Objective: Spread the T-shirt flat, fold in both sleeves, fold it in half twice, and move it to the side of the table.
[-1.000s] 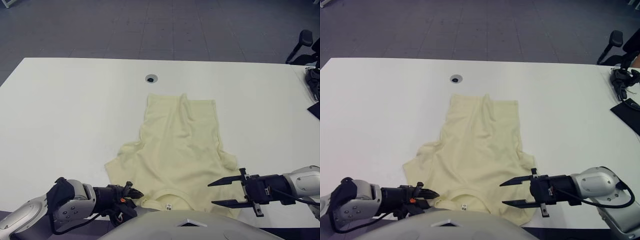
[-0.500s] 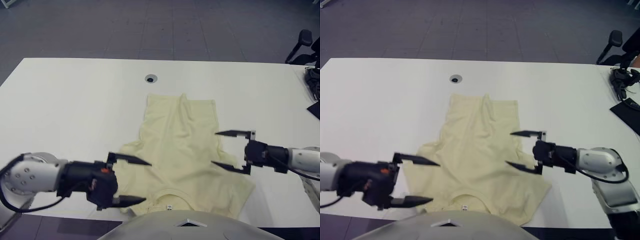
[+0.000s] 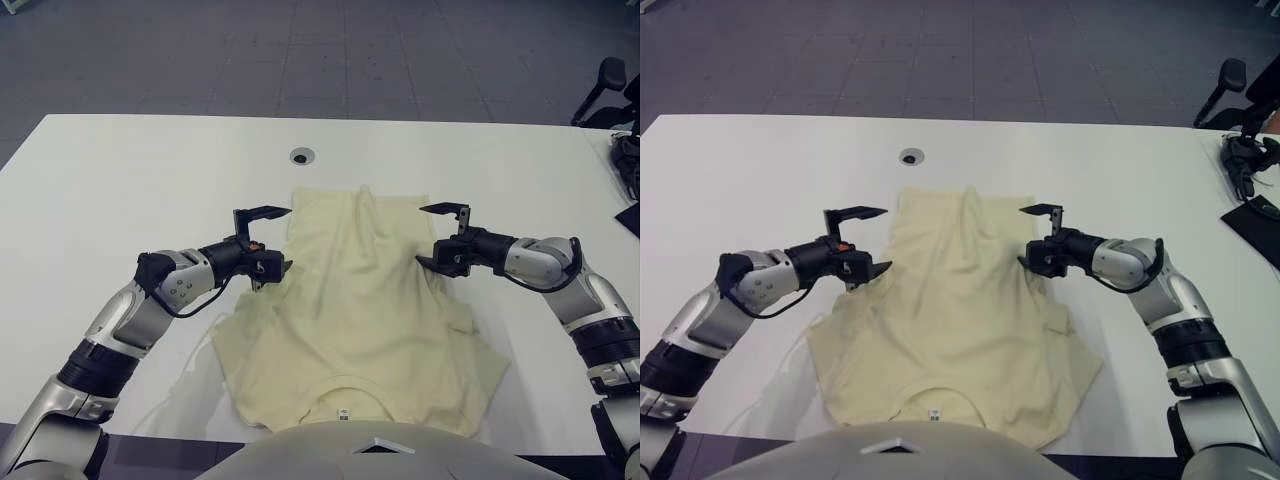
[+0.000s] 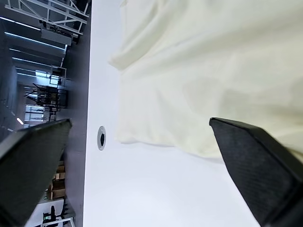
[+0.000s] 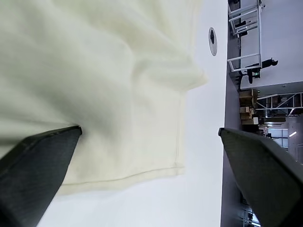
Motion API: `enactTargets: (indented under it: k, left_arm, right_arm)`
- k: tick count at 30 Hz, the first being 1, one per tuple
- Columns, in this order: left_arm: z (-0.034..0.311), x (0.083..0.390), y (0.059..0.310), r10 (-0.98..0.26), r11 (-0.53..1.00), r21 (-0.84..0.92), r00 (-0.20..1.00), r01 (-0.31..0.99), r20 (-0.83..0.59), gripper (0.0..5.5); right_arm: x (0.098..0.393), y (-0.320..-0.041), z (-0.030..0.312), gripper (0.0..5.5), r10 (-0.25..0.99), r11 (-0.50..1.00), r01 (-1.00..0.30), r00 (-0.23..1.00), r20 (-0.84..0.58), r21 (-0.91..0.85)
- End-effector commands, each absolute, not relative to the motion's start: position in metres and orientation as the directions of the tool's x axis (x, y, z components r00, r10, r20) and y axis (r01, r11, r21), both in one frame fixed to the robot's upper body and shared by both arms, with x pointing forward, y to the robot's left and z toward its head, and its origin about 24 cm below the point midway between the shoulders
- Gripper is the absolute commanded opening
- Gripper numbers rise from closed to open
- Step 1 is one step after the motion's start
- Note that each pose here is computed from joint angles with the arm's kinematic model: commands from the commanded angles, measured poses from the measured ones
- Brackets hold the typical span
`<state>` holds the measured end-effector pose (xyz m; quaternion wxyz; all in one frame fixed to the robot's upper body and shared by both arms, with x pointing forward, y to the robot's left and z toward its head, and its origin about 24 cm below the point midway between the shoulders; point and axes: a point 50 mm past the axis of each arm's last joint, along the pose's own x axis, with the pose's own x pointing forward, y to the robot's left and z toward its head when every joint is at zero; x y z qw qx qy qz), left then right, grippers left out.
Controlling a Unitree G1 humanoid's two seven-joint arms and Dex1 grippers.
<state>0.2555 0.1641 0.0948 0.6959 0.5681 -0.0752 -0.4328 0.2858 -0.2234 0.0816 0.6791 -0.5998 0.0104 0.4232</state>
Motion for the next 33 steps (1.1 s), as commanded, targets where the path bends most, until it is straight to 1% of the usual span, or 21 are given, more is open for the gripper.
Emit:
enactTargets:
  k: [1, 6, 9, 12, 14, 17, 20, 21, 22, 24, 27, 28, 29, 30, 31, 32, 33]
  left_arm:
    - [0.083, 0.263, 0.167, -0.668, -0.02, 0.852, 0.627, 0.523, -0.4, 5.39]
    - [0.07, 0.269, 0.168, -0.648, -0.015, 0.838, 0.633, 0.546, -0.424, 5.39]
    - [0.065, 0.275, 0.165, -0.635, -0.028, 0.837, 0.637, 0.547, -0.437, 5.39]
    - [0.071, 0.282, 0.165, -0.631, -0.012, 0.856, 0.66, 0.517, -0.407, 5.39]
    - [0.079, 0.291, 0.165, -0.625, 0.032, 0.884, 0.699, 0.467, -0.347, 5.39]
    - [0.09, 0.298, 0.167, -0.617, 0.069, 0.91, 0.734, 0.408, -0.282, 5.39]
    - [0.111, 0.297, 0.176, -0.604, 0.105, 0.938, 0.771, 0.329, -0.203, 5.39]
    - [0.12, 0.295, 0.18, -0.597, 0.138, 0.945, 0.786, 0.296, -0.159, 5.39]
    - [0.128, 0.29, 0.184, -0.584, 0.201, 0.944, 0.806, 0.261, -0.098, 5.39]
    - [0.138, 0.271, 0.19, -0.548, 0.339, 0.916, 0.837, 0.215, 0.007, 5.39]
    - [0.142, 0.23, 0.194, -0.447, 0.574, 0.801, 0.885, 0.172, 0.131, 5.39]
    - [0.144, 0.218, 0.194, -0.385, 0.687, 0.713, 0.902, 0.139, 0.195, 5.39]
    - [0.144, 0.21, 0.194, -0.297, 0.796, 0.597, 0.924, 0.099, 0.242, 5.39]
    - [0.139, 0.202, 0.195, -0.202, 0.887, 0.458, 0.945, 0.065, 0.256, 5.39]
    - [0.13, 0.193, 0.192, -0.133, 0.947, 0.317, 0.963, 0.054, 0.233, 5.39]
    - [0.116, 0.181, 0.188, -0.069, 0.985, 0.17, 0.983, 0.04, 0.171, 5.39]
    - [0.104, 0.171, 0.184, -0.032, 0.998, 0.056, 0.994, 0.026, 0.108, 5.39]
  right_arm:
    - [0.294, -0.248, 0.066, 5.4, 0.425, -0.124, -0.61, 0.68, -0.598, -0.782]
    - [0.306, -0.254, 0.073, 5.4, 0.398, -0.089, -0.547, 0.746, -0.533, -0.832]
    - [0.304, -0.248, 0.072, 5.4, 0.44, -0.055, -0.556, 0.732, -0.52, -0.829]
    - [0.302, -0.243, 0.075, 5.4, 0.481, -0.002, -0.545, 0.734, -0.479, -0.838]
    - [0.301, -0.241, 0.081, 5.4, 0.495, 0.048, -0.514, 0.757, -0.426, -0.857]
    - [0.304, -0.24, 0.097, 5.4, 0.49, 0.117, -0.421, 0.813, -0.316, -0.9]
    - [0.306, -0.242, 0.124, 5.4, 0.47, 0.191, -0.269, 0.869, -0.153, -0.944]
    - [0.305, -0.243, 0.133, 5.4, 0.464, 0.231, -0.217, 0.881, -0.088, -0.949]
    - [0.303, -0.244, 0.142, 5.4, 0.455, 0.293, -0.154, 0.89, -0.004, -0.944]
    - [0.296, -0.243, 0.154, 5.4, 0.437, 0.4, -0.058, 0.889, 0.135, -0.915]
    - [0.286, -0.241, 0.159, 5.4, 0.412, 0.514, 0.005, 0.875, 0.252, -0.858]
    - [0.283, -0.244, 0.16, 5.4, 0.392, 0.546, 0.024, 0.876, 0.281, -0.837]
    - [0.279, -0.247, 0.16, 5.4, 0.371, 0.576, 0.036, 0.878, 0.301, -0.817]
    - [0.275, -0.249, 0.158, 5.4, 0.354, 0.605, 0.04, 0.881, 0.314, -0.795]
    - [0.271, -0.25, 0.156, 5.4, 0.339, 0.632, 0.037, 0.885, 0.32, -0.774]
    - [0.267, -0.25, 0.151, 5.4, 0.335, 0.654, 0.023, 0.888, 0.316, -0.756]
    - [0.265, -0.25, 0.148, 5.4, 0.332, 0.669, 0.01, 0.89, 0.311, -0.743]
